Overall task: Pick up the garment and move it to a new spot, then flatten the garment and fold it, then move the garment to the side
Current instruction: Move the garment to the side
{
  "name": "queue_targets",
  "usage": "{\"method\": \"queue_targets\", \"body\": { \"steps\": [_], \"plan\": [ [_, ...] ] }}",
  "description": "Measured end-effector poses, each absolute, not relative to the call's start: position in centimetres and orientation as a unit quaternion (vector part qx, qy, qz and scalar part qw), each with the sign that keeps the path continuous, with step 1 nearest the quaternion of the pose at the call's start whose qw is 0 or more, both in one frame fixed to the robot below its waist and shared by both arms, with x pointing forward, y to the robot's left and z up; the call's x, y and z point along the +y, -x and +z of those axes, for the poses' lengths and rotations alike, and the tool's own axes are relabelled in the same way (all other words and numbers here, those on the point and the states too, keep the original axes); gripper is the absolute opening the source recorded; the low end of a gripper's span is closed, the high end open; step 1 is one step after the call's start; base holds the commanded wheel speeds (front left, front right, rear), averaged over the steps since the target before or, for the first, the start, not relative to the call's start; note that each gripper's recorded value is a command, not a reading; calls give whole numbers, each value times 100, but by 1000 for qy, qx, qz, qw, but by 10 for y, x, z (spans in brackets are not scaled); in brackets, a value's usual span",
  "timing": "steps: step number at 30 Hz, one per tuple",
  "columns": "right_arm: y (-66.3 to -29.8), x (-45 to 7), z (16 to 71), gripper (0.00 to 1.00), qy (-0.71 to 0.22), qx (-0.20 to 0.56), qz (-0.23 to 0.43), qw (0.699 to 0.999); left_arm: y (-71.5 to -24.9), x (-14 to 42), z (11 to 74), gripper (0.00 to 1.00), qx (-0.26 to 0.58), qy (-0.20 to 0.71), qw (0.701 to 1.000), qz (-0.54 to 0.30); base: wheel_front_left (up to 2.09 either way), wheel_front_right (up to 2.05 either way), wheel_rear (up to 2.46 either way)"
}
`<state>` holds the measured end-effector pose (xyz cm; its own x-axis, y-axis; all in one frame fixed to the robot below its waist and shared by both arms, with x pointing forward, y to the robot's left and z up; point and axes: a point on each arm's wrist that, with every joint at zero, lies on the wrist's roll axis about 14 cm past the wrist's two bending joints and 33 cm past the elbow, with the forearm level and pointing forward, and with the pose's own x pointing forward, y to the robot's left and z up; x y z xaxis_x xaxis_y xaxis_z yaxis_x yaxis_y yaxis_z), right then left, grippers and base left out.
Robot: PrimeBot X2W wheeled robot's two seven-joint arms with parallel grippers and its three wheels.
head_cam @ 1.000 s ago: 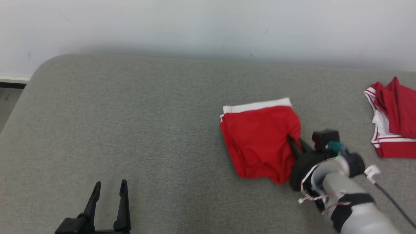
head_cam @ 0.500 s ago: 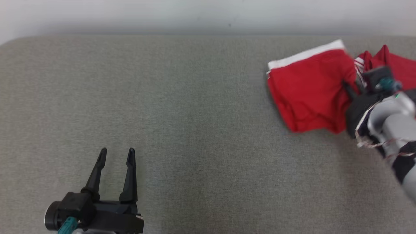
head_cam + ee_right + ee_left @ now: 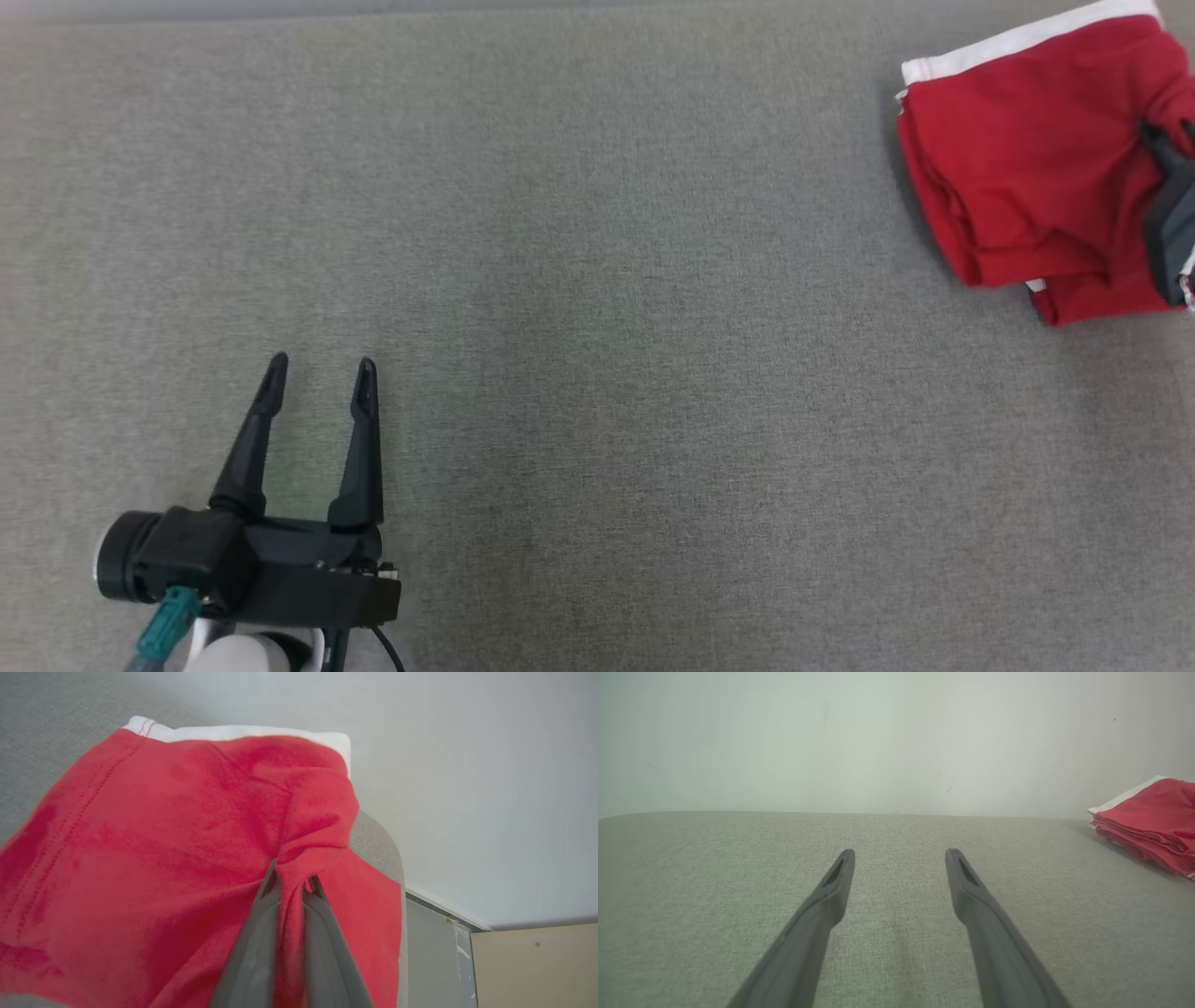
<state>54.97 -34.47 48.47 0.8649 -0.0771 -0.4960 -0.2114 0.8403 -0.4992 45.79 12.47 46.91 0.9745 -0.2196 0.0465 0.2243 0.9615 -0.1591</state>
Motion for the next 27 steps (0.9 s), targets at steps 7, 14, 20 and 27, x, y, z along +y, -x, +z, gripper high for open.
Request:
{"method": "queue_targets", "body": {
  "steps": [7,14,20,27],
  "plan": [
    [-546,-388,493,0,301,290,-2,909,-470,119,461,100,-13,78,989,-126,0,0,0],
    [-539,-426,490,0,327,325,-35,887,-479,111,450,100,-6,81,987,-136,0,0,0],
    [-537,-444,489,0,361,342,-48,866,-482,113,447,100,-6,80,988,-134,0,0,0],
    [-539,-448,486,100,371,343,-50,861,-484,119,445,100,-5,74,989,-128,0,0,0]
  ]
}}
